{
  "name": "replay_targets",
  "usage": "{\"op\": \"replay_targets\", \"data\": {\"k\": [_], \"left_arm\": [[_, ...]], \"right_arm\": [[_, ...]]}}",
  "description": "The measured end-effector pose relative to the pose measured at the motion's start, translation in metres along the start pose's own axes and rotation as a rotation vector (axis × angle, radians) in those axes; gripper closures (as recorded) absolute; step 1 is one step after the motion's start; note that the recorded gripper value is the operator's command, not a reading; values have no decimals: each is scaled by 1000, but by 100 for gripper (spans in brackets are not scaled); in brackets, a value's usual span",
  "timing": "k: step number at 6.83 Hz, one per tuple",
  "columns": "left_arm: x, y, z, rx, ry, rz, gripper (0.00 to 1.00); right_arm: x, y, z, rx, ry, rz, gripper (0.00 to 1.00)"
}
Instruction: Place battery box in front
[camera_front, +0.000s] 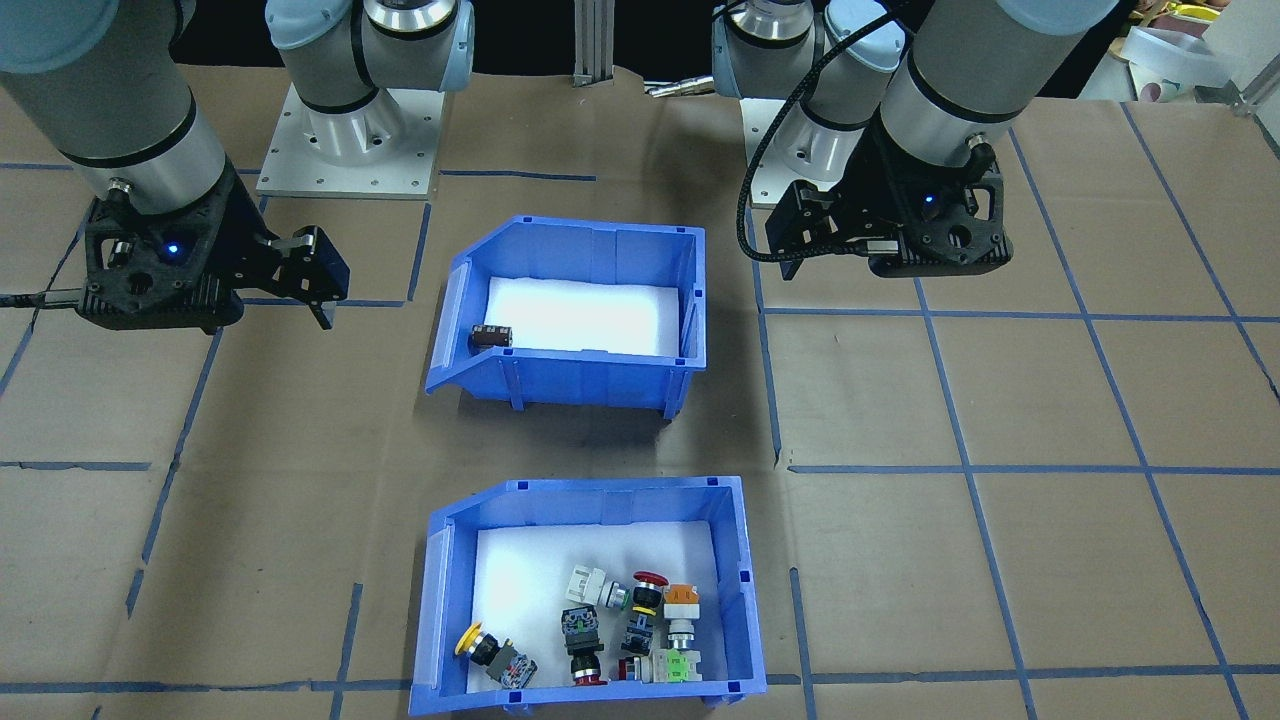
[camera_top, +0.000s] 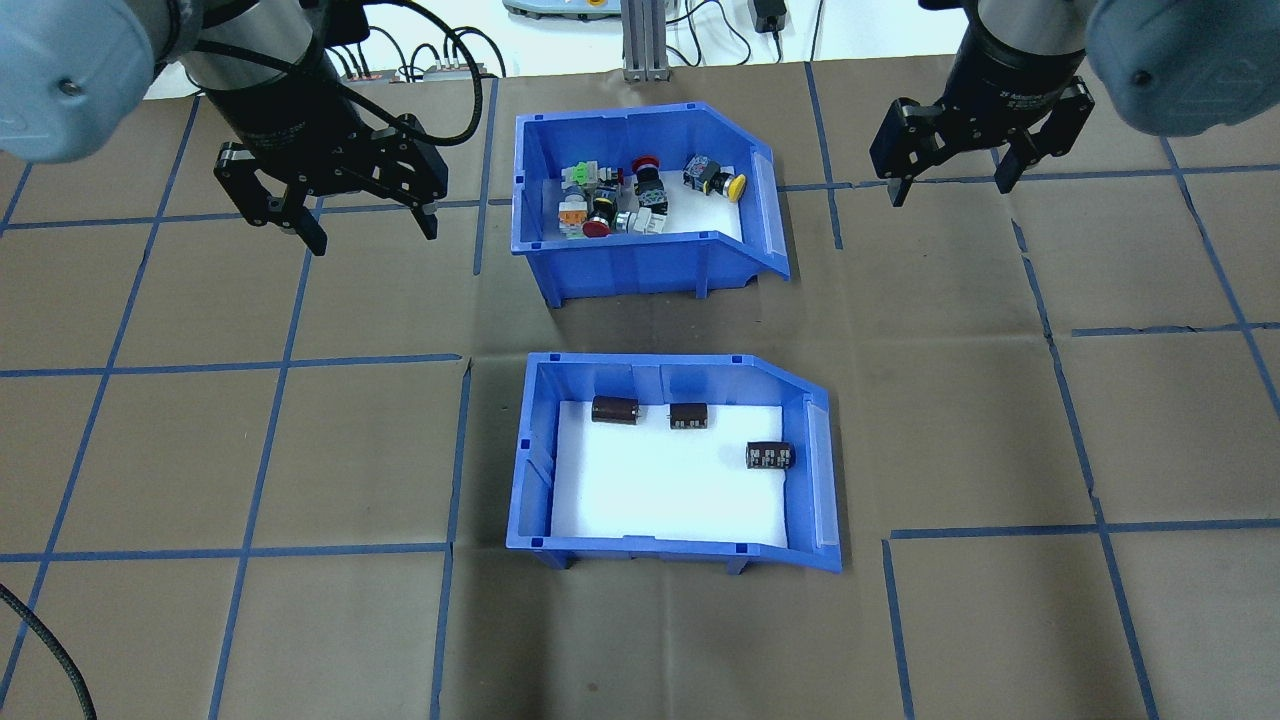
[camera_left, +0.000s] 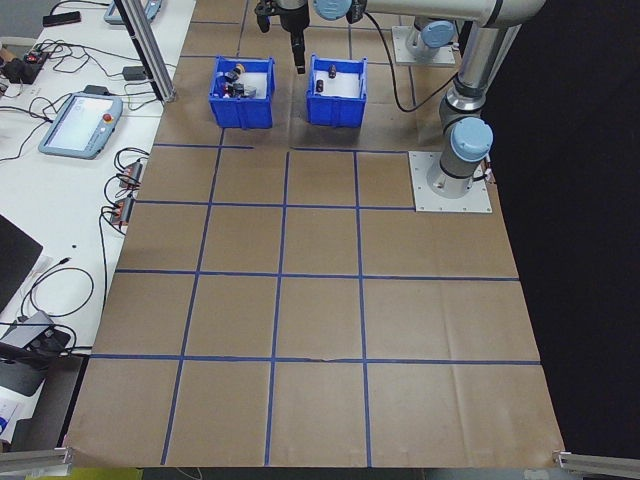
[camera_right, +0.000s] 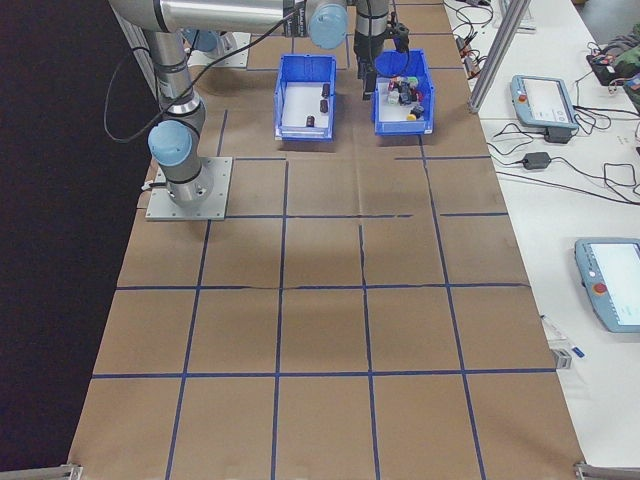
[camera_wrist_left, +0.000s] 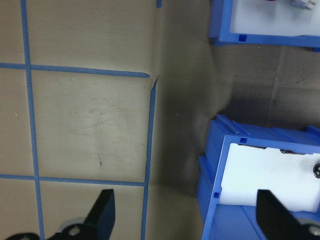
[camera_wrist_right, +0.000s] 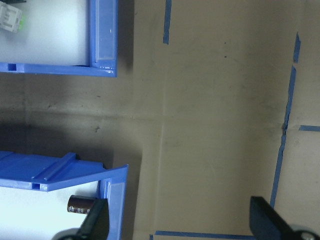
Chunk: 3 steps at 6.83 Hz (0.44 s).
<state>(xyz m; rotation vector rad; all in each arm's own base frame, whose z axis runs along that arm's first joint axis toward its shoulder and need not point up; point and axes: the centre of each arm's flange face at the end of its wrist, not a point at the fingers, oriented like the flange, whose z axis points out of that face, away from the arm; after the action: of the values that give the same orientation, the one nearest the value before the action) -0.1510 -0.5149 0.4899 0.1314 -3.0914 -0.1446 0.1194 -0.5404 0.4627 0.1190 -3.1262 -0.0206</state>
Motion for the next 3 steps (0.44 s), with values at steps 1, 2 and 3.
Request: {"op": "replay_targets", "data": {"k": [1,2,3], "left_arm": [[0,1,2,-4,-1,1,0],[0,1,6,-9,-2,1,1],[0,1,8,-16,-2,1,1]], "right_arm": [[-3,3,1,-18,-4,19,0],[-6,4,1,-28,-6,45,0],[-8,3,2,-28,-7,56,0]]}}
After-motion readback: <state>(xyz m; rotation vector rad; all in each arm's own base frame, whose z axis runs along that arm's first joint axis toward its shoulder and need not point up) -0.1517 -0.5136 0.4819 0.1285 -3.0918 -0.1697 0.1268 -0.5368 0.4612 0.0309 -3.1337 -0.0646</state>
